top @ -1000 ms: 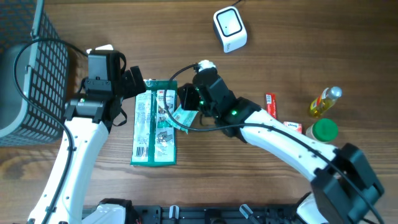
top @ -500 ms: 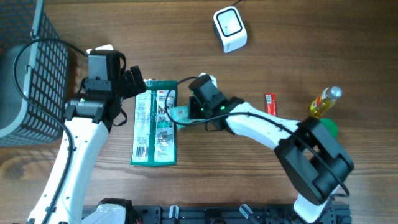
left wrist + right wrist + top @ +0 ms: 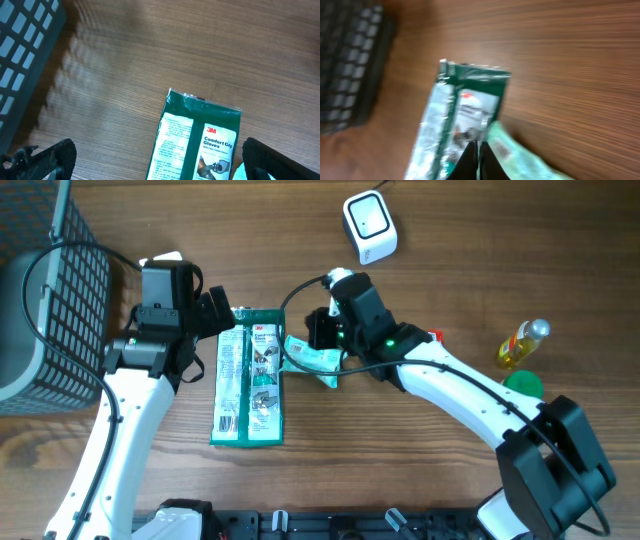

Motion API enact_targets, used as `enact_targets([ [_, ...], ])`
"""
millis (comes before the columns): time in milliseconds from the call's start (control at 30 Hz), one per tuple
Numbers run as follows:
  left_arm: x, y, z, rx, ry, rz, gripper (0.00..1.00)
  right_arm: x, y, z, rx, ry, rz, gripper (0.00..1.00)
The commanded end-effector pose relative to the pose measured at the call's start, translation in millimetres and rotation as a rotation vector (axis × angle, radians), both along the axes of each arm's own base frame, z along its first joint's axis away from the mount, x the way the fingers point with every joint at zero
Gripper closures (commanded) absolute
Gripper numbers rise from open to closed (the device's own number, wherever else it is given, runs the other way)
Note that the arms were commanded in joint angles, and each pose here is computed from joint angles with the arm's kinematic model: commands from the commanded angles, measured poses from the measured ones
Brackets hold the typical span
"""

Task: Scan the item barcode
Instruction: 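Pull the light-green glove pack rightward out of the gloves bag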

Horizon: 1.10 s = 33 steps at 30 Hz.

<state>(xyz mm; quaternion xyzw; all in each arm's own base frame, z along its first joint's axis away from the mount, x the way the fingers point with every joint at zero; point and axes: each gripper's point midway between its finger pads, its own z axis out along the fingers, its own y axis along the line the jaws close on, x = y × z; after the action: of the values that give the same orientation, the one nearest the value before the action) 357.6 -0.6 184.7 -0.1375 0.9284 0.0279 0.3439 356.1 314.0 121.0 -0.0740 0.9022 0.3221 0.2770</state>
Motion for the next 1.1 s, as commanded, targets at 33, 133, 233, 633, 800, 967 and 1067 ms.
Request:
enact_targets([
  [33,2.4,2.2,6.2,-0.007,-0.02,0.02,0.0,-23.2,27.9,-25.0,0.092,0.121,0.165,0.96],
  [133,2.4,2.2,6.2,-0.007,-0.02,0.02,0.0,-30.0,33.1,-54.6,0.093,0.2,0.194,0.96],
  [233,2.4,2.2,6.2,-0.007,-0.02,0.02,0.0,-39.0,33.8,-90.5,0.073,0.285,0.214,0.96],
  [633,2.4,2.2,6.2,-0.007,-0.02,0.02,0.0,-44.3,39.8,-105.8,0.15,0.35,0.276,0.96],
  [800,2.4,2.2,6.2,-0.008,-0.02,0.02,0.0,-22.4,35.8,-30.9,0.21,0.151,0.287,0.96],
  [967,2.4,2.2,6.2,-0.007,-0.02,0.02,0.0,-11.6,25.8,-39.9,0.142,0.135,0.206,0.96],
  [1067,2.4,2.2,6.2,-0.007,-0.02,0.02,0.0,-11.9,18.2,-68.3,0.076,0.184,0.164,0.96],
])
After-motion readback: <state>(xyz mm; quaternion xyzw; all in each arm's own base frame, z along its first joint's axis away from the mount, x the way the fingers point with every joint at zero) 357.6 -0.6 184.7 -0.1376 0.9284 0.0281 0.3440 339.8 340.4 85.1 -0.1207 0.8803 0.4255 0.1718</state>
